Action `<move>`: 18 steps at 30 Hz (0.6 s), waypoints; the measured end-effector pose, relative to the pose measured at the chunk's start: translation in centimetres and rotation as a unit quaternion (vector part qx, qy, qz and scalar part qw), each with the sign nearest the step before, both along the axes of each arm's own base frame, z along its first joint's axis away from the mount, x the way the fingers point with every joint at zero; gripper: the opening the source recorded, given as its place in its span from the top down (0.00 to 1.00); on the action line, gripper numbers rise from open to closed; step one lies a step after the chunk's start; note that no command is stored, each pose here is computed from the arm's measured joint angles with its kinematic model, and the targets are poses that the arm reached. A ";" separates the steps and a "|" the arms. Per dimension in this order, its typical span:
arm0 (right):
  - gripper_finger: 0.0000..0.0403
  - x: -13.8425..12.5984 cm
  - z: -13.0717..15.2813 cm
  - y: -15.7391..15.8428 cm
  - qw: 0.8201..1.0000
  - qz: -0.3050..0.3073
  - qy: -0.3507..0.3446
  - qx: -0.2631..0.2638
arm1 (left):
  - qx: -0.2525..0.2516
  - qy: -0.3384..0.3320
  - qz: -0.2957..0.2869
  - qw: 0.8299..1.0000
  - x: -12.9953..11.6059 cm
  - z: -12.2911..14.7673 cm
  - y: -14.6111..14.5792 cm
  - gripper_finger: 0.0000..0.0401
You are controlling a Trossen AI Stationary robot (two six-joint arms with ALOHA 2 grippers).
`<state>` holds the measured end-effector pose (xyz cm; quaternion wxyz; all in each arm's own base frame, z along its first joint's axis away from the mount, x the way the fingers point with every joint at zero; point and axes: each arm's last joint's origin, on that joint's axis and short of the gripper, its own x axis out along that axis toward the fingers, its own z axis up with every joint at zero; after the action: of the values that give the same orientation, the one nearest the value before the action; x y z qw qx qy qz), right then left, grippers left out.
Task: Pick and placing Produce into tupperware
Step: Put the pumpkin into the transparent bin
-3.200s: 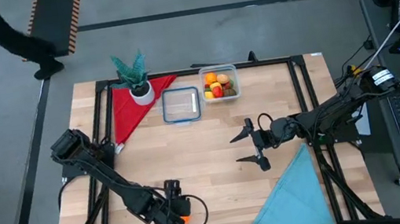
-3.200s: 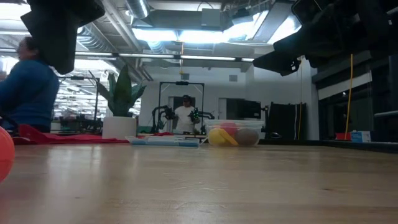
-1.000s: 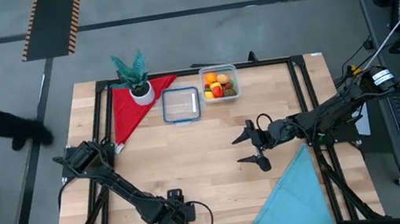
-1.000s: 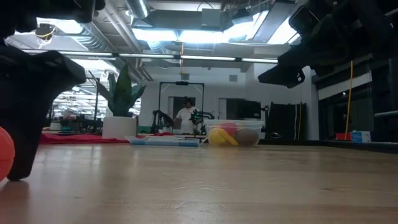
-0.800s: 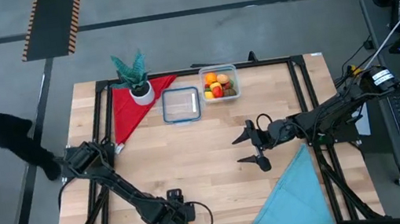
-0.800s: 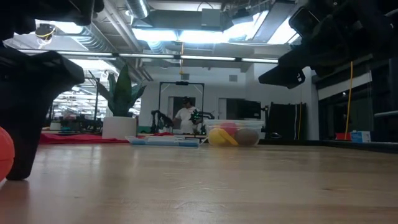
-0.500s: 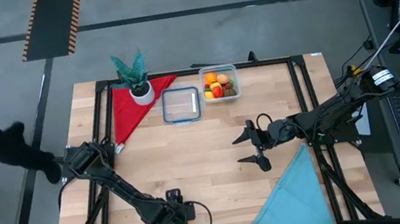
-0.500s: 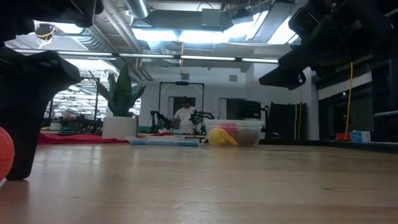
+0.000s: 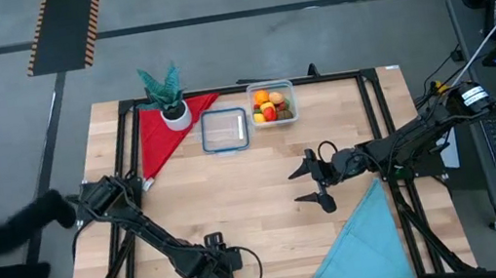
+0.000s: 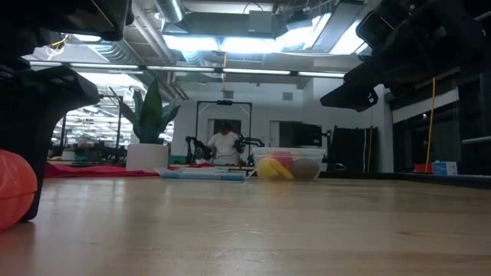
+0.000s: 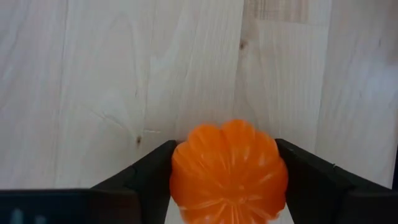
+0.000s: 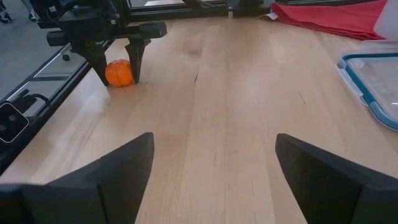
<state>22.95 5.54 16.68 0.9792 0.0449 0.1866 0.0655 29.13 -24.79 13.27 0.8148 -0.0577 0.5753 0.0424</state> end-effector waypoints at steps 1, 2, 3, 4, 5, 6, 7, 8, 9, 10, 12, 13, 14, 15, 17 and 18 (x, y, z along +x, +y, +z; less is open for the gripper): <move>0.16 0.0 0.0 0.0 1.000 0.000 0.000 0.000 | 0.000 0.000 0.000 1.000 0.0 0.0 0.0 0.41; 0.16 0.0 0.0 0.0 1.000 0.000 0.000 0.000 | 0.000 0.001 0.000 1.000 0.0 0.0 0.0 0.41; 0.16 0.0 0.0 0.0 1.000 0.000 0.000 0.000 | -0.001 0.001 -0.001 1.000 0.0 0.0 0.0 0.41; 0.16 0.0 0.0 0.0 1.000 0.000 0.000 0.000 | -0.002 -0.001 -0.002 1.000 0.0 0.2 0.0 0.41; 0.16 0.0 0.0 0.0 1.000 0.000 0.000 0.000 | -0.003 -0.001 -0.003 1.000 0.0 0.3 0.0 0.41; 0.16 0.0 0.0 0.0 1.000 0.000 0.000 0.000 | -0.005 -0.003 -0.003 1.000 -0.1 0.4 0.0 0.41; 0.16 0.0 0.0 0.0 1.000 0.000 0.000 0.000 | -0.007 -0.003 -0.004 1.000 -0.1 0.6 0.1 0.41; 0.16 0.0 0.0 0.0 1.000 0.000 0.000 -0.001 | -0.011 -0.002 -0.004 1.000 -0.2 0.8 0.1 0.41; 0.16 0.0 0.0 0.0 1.000 0.000 0.000 -0.001 | -0.014 0.001 -0.005 1.000 -0.2 1.1 0.2 0.41; 0.16 0.0 0.0 0.0 1.000 0.000 0.000 -0.001 | -0.013 0.004 -0.004 1.000 -0.4 1.4 0.4 0.41; 0.16 0.0 0.0 0.0 1.000 0.000 0.000 -0.001 | -0.017 -0.003 -0.004 1.000 -0.6 2.4 0.5 0.41; 0.16 0.0 0.0 0.0 1.000 0.001 0.000 -0.001 | -0.020 -0.010 -0.003 1.000 -0.6 2.9 0.6 0.41; 0.16 0.0 0.0 0.0 1.000 0.001 0.000 -0.001 | -0.019 -0.014 -0.003 1.000 -0.7 3.3 0.7 0.41; 0.16 0.0 0.0 0.0 1.000 0.001 0.000 -0.001 | -0.011 -0.018 -0.004 1.000 -0.8 3.6 0.9 0.41; 0.16 0.0 0.0 0.0 1.000 0.000 0.000 -0.001 | 0.005 -0.033 -0.007 0.999 -0.8 4.2 1.1 0.41; 0.16 0.0 0.0 0.0 1.000 0.001 0.000 -0.001 | 0.012 -0.039 -0.008 0.999 -0.9 4.5 1.3 0.41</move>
<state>22.95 5.54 16.68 0.9793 0.0435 0.1864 0.0658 28.22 -23.53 17.78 0.8375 -0.0448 0.5432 0.0401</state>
